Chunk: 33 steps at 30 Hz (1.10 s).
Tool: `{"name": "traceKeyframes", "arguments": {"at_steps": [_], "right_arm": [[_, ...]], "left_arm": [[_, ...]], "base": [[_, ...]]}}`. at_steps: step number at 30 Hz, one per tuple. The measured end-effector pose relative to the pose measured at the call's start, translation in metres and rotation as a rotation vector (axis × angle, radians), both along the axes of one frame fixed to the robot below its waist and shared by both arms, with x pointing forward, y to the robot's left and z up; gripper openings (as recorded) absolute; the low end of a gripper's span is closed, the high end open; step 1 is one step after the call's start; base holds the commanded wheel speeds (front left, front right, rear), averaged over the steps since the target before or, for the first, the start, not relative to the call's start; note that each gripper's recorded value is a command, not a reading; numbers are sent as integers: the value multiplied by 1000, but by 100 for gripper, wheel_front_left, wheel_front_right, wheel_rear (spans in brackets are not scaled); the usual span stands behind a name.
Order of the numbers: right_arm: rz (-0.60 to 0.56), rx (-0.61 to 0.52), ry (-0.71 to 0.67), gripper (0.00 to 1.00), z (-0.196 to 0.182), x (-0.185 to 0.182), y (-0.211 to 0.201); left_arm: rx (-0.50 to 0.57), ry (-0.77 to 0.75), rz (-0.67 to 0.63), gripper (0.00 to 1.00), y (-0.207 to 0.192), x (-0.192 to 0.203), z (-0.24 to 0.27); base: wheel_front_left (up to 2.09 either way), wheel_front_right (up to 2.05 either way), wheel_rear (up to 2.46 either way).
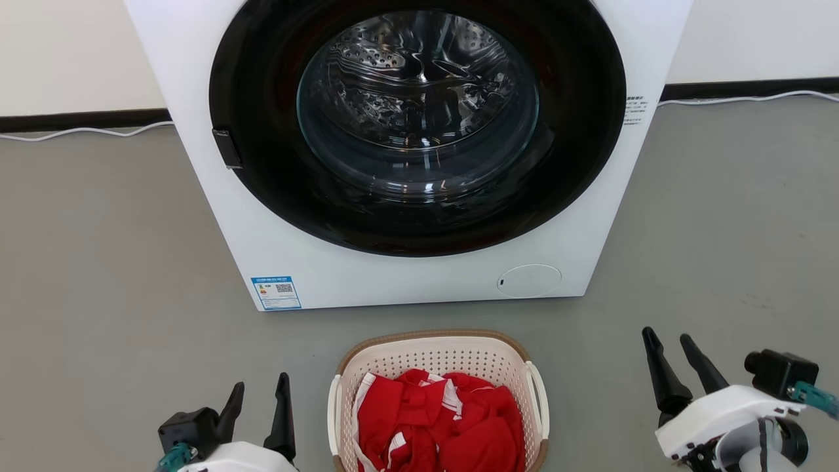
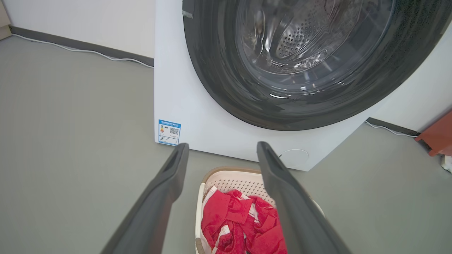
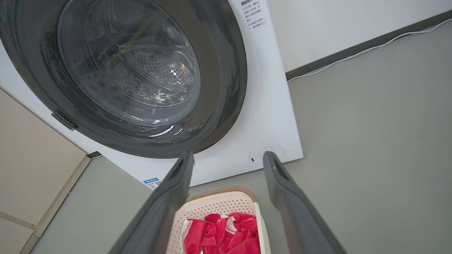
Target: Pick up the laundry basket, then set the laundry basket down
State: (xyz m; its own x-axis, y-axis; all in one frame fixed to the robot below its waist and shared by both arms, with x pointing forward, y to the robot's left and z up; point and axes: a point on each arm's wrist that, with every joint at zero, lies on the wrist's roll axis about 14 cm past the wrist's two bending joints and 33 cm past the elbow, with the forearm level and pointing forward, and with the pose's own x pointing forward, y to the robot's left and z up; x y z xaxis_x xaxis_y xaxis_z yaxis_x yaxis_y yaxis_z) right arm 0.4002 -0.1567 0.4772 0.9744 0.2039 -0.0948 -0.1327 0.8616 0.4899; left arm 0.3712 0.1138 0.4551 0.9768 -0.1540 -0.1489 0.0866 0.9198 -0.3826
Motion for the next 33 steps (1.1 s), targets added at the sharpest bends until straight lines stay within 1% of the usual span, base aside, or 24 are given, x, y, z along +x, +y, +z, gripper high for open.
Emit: {"name": "traceKeyframes", "arguments": {"at_steps": [20, 27, 33], "right_arm": [[82, -221, -82, 100, 8, 9, 6], [112, -299, -91, 100, 4, 10, 7], [86, -378, -111, 100, 6, 18, -7]], "left_arm": [[212, -96, -71, 100, -12, 1, 8], [279, -133, -83, 100, -15, 4, 12], [325, -142, -65, 100, -12, 4, 11]], "base": [[0, 0, 0], [0, 0, 0], [0, 0, 0]]}}
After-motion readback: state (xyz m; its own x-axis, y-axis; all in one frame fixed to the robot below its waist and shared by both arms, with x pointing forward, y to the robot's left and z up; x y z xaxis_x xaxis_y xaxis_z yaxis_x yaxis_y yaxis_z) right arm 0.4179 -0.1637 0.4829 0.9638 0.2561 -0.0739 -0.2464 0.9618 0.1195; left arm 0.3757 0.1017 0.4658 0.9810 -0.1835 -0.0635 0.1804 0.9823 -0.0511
